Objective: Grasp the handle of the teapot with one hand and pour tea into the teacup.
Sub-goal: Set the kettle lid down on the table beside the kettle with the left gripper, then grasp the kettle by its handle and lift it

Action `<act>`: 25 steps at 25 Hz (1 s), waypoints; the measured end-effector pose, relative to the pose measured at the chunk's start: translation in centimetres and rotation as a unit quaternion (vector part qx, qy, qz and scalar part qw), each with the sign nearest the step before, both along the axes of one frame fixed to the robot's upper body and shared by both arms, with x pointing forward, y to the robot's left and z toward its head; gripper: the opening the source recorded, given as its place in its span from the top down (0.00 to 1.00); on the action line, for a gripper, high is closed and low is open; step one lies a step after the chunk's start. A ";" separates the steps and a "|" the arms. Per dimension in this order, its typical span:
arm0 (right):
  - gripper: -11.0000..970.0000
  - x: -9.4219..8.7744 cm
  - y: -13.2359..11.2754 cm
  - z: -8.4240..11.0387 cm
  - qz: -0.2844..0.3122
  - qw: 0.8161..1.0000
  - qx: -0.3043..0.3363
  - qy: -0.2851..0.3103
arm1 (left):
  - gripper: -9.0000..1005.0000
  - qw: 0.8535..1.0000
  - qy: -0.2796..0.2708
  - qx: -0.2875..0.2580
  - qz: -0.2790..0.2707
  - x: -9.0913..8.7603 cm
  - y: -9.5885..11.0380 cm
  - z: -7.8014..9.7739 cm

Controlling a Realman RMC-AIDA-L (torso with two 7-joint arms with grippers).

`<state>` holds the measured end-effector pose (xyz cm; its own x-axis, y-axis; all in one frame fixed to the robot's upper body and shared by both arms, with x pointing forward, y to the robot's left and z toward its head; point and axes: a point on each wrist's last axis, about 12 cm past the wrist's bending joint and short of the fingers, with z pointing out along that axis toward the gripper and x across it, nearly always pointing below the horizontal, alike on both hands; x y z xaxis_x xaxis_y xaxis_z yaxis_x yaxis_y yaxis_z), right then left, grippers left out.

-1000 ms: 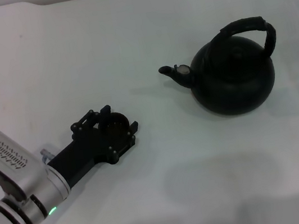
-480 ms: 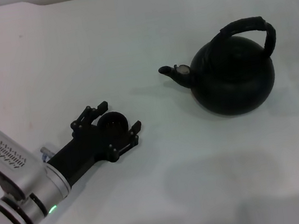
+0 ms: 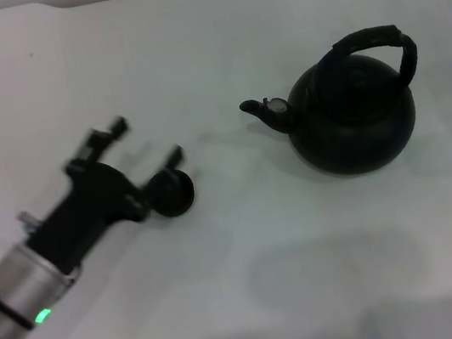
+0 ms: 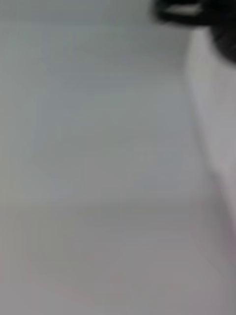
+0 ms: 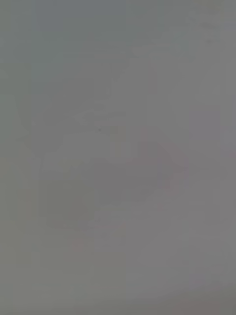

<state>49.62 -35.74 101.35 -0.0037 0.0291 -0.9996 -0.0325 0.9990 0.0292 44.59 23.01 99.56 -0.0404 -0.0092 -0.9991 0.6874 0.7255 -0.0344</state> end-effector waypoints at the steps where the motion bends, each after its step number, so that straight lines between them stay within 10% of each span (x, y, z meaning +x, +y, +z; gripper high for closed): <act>1: 0.33 -0.1 -0.1 0.0 -0.001 1.000 0.008 0.001 | 0.11 1.000 -0.013 -0.017 0.017 -0.2 0.6 0.4; 12: 0.33 -0.7 -0.8 0.7 0.051 0.997 0.049 -0.007 | 0.12 0.952 -0.053 -0.123 0.276 -2.2 7.1 1.3; 25: 0.33 -0.2 -4.5 6.8 0.180 0.972 0.143 0.047 | 0.13 0.886 -0.005 -0.084 0.455 -4.5 13.2 -0.5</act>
